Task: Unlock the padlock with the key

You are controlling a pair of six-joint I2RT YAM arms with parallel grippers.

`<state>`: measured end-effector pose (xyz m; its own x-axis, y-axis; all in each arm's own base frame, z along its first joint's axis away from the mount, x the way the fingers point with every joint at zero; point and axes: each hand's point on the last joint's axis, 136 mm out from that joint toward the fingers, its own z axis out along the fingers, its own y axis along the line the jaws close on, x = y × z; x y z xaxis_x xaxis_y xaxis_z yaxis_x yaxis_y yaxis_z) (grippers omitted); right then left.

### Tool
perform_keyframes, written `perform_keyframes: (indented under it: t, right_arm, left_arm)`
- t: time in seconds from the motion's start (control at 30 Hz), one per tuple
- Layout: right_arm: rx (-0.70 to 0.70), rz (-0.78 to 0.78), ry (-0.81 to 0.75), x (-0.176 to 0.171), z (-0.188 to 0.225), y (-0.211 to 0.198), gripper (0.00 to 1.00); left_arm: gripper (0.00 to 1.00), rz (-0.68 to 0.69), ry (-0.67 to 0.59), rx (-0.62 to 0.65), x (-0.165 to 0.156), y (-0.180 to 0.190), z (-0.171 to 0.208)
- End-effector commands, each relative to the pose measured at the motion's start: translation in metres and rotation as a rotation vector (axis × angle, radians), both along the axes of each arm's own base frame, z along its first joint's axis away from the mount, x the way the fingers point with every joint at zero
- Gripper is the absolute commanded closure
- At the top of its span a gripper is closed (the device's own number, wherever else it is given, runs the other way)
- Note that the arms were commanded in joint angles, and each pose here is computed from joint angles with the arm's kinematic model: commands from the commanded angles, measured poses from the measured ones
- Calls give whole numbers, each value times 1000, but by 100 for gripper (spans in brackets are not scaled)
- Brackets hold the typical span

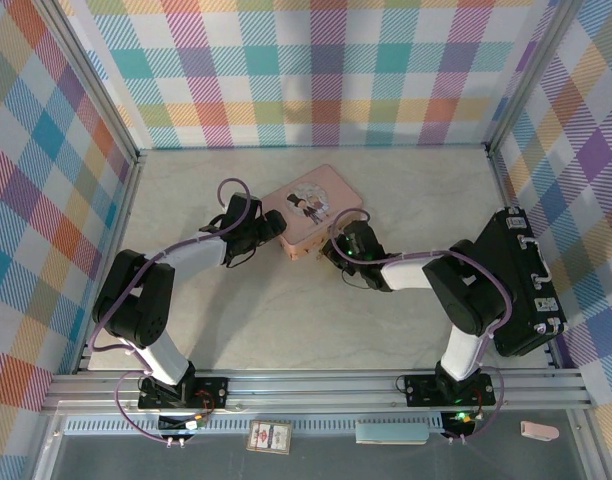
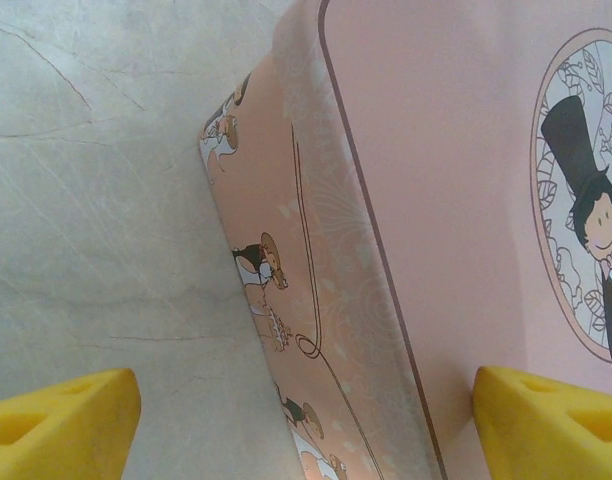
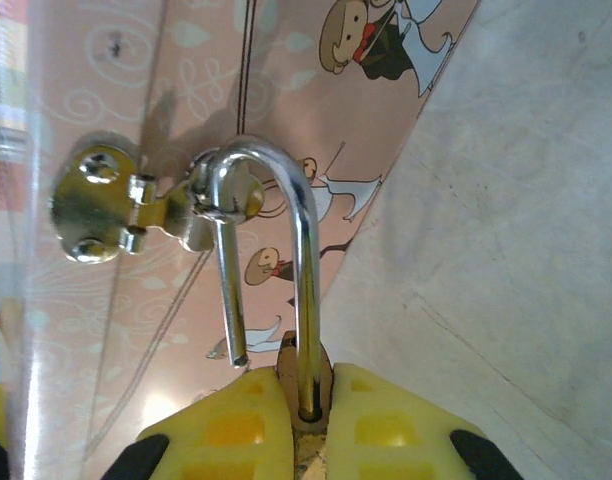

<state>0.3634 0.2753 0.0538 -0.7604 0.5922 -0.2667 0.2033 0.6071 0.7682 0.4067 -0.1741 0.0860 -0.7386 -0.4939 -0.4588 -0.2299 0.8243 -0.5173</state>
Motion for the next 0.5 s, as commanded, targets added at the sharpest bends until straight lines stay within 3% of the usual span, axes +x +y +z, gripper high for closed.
perform_keyframes:
  t: [0.0,0.47]
  right_arm:
    - [61,-113,-64,27,36,-8,100]
    - [-2,-195,-47,45,37,-39,100]
  left_arm:
    - [15,11,167,105,-34,18,-48]
    - [16,17,172,121,-37,22,-48]
